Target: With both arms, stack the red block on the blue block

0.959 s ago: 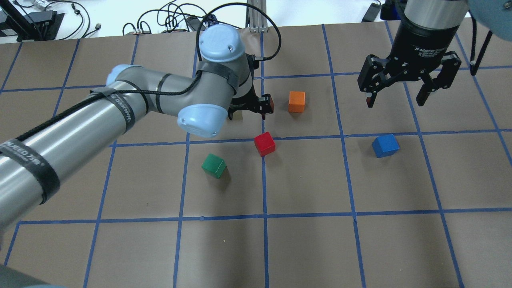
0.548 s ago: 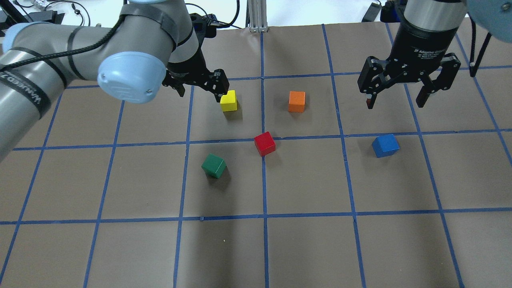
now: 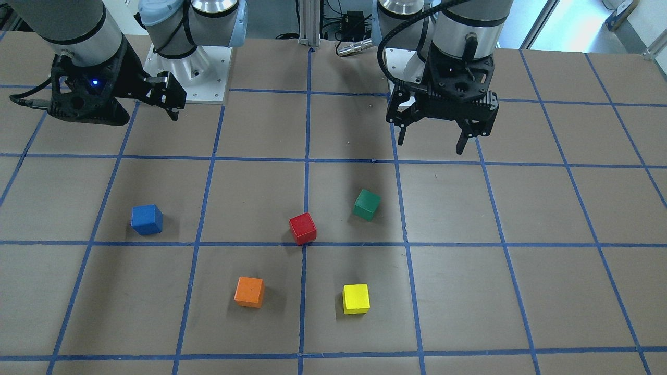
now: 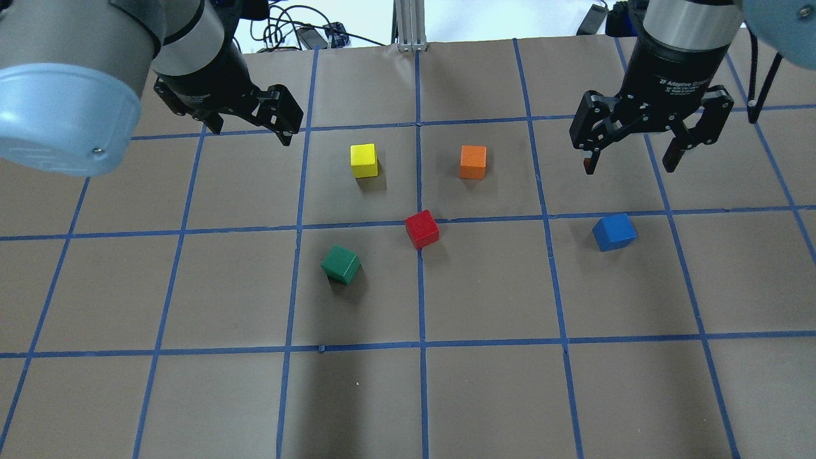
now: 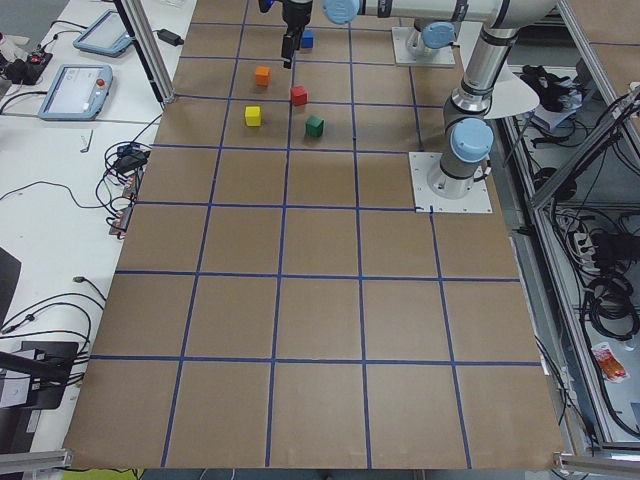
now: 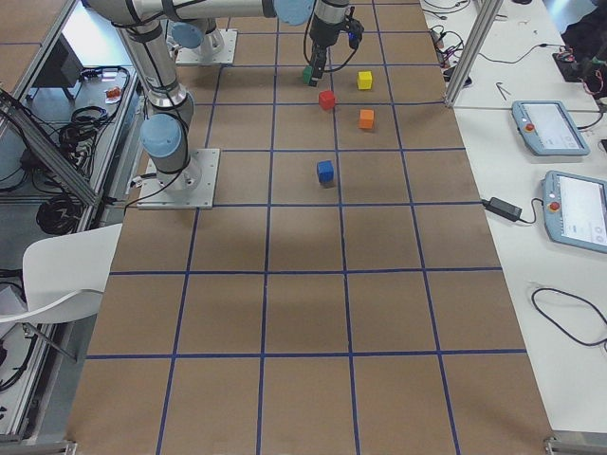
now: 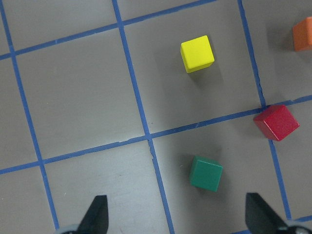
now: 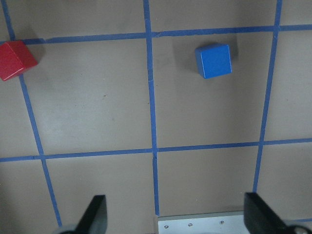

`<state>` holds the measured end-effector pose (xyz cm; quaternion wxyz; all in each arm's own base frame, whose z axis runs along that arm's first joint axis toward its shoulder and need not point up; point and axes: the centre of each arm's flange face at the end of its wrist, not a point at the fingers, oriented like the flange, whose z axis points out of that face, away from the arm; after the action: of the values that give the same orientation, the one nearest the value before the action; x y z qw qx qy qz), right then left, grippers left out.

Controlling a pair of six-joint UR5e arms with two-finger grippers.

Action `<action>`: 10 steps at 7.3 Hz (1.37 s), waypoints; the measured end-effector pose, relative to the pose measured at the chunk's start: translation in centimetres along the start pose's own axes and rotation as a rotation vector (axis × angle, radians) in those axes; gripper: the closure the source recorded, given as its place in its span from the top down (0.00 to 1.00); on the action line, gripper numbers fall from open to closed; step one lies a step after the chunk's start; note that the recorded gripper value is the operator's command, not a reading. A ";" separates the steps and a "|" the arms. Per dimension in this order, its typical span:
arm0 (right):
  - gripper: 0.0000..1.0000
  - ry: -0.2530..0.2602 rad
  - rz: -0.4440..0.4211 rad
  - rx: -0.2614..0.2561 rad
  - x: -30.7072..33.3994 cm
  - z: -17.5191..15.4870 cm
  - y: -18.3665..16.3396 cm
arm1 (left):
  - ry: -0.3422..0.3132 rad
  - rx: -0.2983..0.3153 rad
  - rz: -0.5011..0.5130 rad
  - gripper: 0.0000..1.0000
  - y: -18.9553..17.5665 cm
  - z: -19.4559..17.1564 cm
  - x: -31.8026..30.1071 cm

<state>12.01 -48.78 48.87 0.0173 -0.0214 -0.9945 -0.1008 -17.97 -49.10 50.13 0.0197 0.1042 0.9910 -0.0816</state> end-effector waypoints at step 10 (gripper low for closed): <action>1.00 -0.017 0.010 0.005 -0.6 2.2 -0.8 | 0.023 -0.157 -0.195 1.00 2.2 -0.5 -7.0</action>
<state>12.48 -49.17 46.55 0.0092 -0.0275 -0.9948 -0.0981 -10.66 -48.30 50.66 0.0083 0.0063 0.9999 -0.0038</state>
